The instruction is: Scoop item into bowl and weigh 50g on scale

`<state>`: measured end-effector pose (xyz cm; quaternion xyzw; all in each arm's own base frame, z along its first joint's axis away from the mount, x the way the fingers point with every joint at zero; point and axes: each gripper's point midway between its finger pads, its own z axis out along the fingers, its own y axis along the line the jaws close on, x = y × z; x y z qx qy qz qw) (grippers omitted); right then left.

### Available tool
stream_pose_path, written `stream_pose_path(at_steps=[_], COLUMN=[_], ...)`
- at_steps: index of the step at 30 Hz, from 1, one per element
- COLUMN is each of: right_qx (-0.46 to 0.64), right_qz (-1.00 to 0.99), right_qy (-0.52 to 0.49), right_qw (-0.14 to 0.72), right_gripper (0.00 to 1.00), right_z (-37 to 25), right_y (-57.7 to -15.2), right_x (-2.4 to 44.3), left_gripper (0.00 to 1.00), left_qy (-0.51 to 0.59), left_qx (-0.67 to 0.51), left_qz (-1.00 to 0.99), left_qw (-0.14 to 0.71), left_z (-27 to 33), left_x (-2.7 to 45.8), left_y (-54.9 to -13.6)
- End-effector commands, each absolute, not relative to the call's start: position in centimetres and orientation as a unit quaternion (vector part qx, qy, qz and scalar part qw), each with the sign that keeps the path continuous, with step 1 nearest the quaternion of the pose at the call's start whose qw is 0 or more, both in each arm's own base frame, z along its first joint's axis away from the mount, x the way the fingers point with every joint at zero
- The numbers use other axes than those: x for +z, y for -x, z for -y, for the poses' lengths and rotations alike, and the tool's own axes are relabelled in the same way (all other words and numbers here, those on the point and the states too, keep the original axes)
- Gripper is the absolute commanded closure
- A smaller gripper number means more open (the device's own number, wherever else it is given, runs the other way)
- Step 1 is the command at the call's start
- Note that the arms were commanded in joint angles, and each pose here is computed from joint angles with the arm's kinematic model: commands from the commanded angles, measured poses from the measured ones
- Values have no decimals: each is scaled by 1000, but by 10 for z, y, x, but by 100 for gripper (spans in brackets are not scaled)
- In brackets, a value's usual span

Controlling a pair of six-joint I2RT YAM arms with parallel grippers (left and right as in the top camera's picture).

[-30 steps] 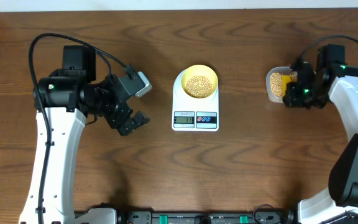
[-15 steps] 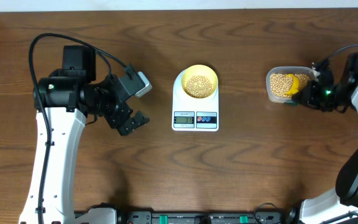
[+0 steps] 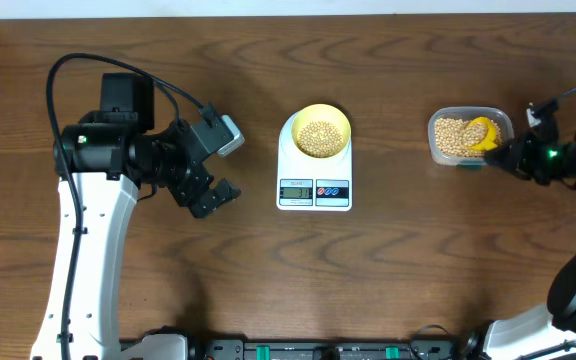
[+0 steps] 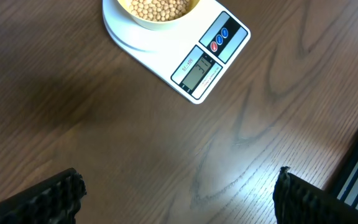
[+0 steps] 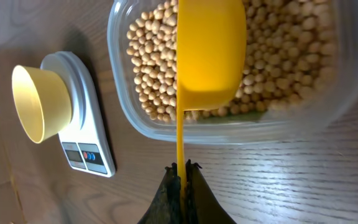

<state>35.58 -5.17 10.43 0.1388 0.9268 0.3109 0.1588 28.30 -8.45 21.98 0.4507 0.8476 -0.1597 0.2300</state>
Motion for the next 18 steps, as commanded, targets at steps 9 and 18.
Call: stream_pose_path(at_steps=[9, 18], right_qx=[394, 431], right_qz=[-885, -862], right_qy=[-149, -145], right_qw=[196, 225], right_gripper=[99, 99], right_z=[56, 61], right_y=[-358, -358], right_x=[124, 138], left_gripper=[1, 1], left_qy=[-446, -446], left_qx=[-165, -165], left_qz=[-851, -851], left_qw=[224, 224], left_z=[86, 86], left_x=[217, 217], left_y=[-281, -281])
